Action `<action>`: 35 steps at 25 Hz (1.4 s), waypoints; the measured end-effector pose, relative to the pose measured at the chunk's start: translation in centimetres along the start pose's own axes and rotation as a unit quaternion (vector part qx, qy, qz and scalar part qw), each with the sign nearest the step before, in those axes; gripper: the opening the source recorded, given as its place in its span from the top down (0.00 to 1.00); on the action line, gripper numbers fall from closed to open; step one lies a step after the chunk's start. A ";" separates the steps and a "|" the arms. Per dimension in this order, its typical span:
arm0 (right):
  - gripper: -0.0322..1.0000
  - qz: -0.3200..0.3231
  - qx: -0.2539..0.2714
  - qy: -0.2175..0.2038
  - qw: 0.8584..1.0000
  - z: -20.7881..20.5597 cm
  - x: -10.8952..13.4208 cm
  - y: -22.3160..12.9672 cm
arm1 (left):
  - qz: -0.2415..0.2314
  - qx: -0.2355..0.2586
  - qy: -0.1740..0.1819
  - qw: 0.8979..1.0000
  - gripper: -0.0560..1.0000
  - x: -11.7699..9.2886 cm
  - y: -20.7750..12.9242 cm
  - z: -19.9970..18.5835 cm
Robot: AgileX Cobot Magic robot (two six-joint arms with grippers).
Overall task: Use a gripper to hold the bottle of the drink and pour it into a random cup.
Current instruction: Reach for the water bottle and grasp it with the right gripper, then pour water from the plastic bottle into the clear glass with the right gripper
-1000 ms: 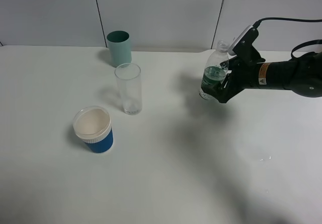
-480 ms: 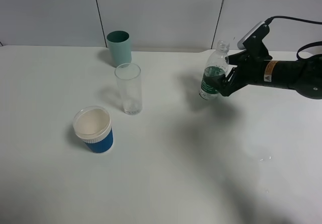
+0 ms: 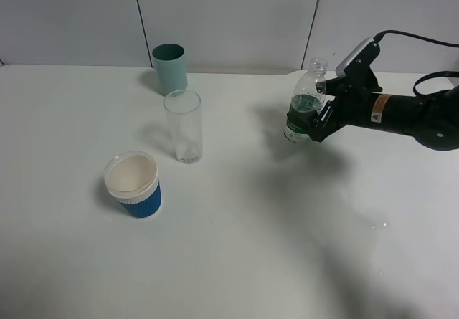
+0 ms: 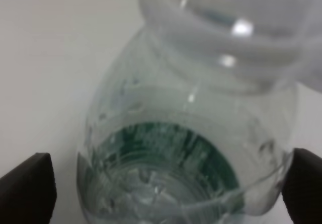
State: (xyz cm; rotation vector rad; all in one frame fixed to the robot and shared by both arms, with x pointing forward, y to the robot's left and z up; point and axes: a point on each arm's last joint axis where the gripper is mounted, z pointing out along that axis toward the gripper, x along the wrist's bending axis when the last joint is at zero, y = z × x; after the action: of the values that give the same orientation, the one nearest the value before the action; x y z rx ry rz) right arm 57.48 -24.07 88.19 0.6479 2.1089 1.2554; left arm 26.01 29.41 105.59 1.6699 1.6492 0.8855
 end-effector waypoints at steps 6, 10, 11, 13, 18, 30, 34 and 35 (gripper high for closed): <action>0.11 -0.002 -0.013 -0.002 1.000 1.0 -0.8 -0.1 | 0.000 0.000 0.000 1.000 0.01 0.0 0.0 0.0; 0.15 -0.001 -0.018 -0.005 1.000 1.3 -1.1 0.1 | 0.000 0.000 0.000 1.000 0.01 0.0 0.0 0.0; 0.17 -0.001 -0.018 -0.005 1.000 1.3 -1.1 0.1 | 0.000 0.000 0.000 1.000 0.01 0.0 0.0 0.0; 0.22 -0.001 -0.018 -0.004 1.000 1.3 -1.1 0.1 | 0.000 0.000 0.000 1.000 0.01 0.0 0.0 0.0; 0.41 0.014 -0.018 -0.004 1.000 1.3 -1.1 0.1 | 0.000 0.000 0.000 1.000 0.01 0.0 0.0 0.0; 0.43 0.052 -0.017 -0.003 0.999 1.3 -1.1 0.0 | 0.000 0.000 0.000 1.000 0.01 0.0 0.0 0.0; 0.43 0.054 -0.017 -0.006 0.998 1.3 -1.1 0.0 | 0.000 0.000 0.000 1.000 0.01 0.0 0.0 0.0; 0.43 0.056 -0.018 -0.008 0.998 1.3 -1.2 0.0 | 0.000 0.000 0.000 1.000 0.01 0.0 0.0 0.0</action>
State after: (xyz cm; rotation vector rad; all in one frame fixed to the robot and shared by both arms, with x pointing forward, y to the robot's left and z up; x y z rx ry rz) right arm 59.24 -24.03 87.98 0.7672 2.0570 1.3400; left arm 26.01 29.41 105.59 1.6699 1.6492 0.8855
